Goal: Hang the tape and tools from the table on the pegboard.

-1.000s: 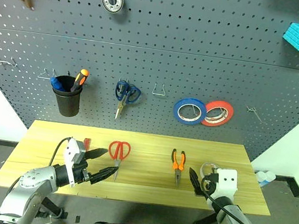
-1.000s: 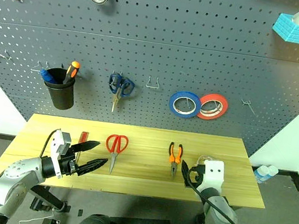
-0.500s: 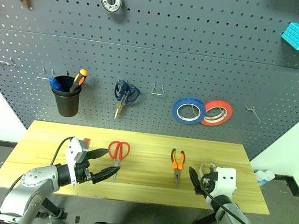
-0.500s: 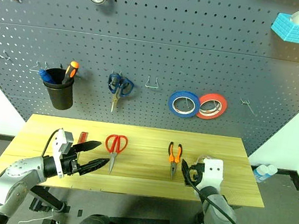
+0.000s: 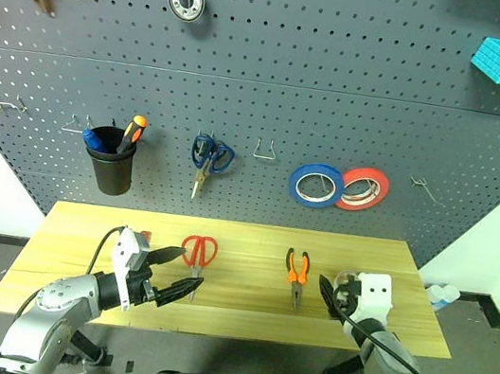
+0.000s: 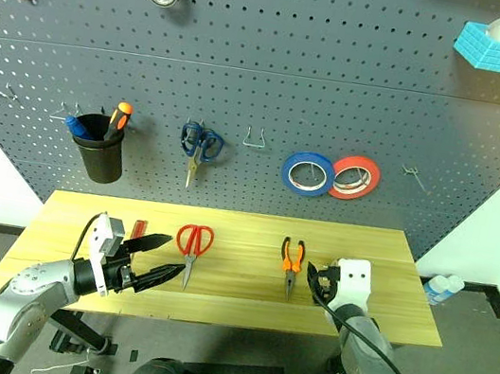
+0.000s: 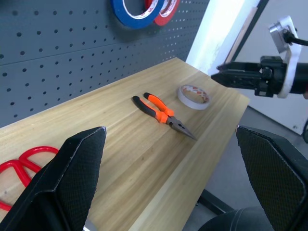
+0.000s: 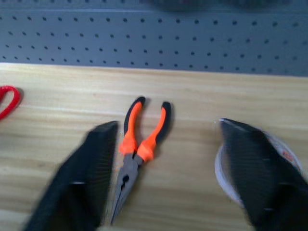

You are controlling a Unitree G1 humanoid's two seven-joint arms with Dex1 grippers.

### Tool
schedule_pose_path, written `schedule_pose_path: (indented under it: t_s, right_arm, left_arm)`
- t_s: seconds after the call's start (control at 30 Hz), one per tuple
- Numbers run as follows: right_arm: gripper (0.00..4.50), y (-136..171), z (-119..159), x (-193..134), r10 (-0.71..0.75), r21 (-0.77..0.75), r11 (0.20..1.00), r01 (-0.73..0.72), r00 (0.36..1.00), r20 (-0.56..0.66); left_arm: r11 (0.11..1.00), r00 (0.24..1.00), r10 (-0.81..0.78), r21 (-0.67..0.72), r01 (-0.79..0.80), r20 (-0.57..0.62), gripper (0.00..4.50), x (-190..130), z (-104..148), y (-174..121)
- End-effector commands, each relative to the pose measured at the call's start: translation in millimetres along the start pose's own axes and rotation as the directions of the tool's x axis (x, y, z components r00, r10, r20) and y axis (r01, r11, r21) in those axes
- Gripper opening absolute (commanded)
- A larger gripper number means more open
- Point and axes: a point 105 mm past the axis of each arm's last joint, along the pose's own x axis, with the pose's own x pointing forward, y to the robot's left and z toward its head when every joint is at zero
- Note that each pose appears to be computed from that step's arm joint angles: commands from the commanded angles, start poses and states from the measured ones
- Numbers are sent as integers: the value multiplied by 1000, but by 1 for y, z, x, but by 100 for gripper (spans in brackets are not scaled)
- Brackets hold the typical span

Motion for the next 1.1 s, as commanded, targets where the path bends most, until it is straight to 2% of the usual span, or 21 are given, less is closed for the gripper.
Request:
schedule_pose_path:
  t_s: [0.03,0.33,0.67,1.1]
  right_arm:
    - [447,1,10,9,12,-15,1000,-12,1000,27]
    - [447,1,20,27,20,-45,999,-18,999,41]
    - [447,2,28,32,5,-62,998,-1,998,60]
    - [447,-24,7,42,-178,-117,979,166,979,-103]
  left_arm:
    - [999,999,-29,35,28,15,450,2,10,-1]
    - [985,987,-147,85,153,-73,450,14,7,-10]
    - [969,971,-177,145,201,-162,450,21,-5,7]
    - [951,965,-210,196,238,-155,450,36,-1,0]
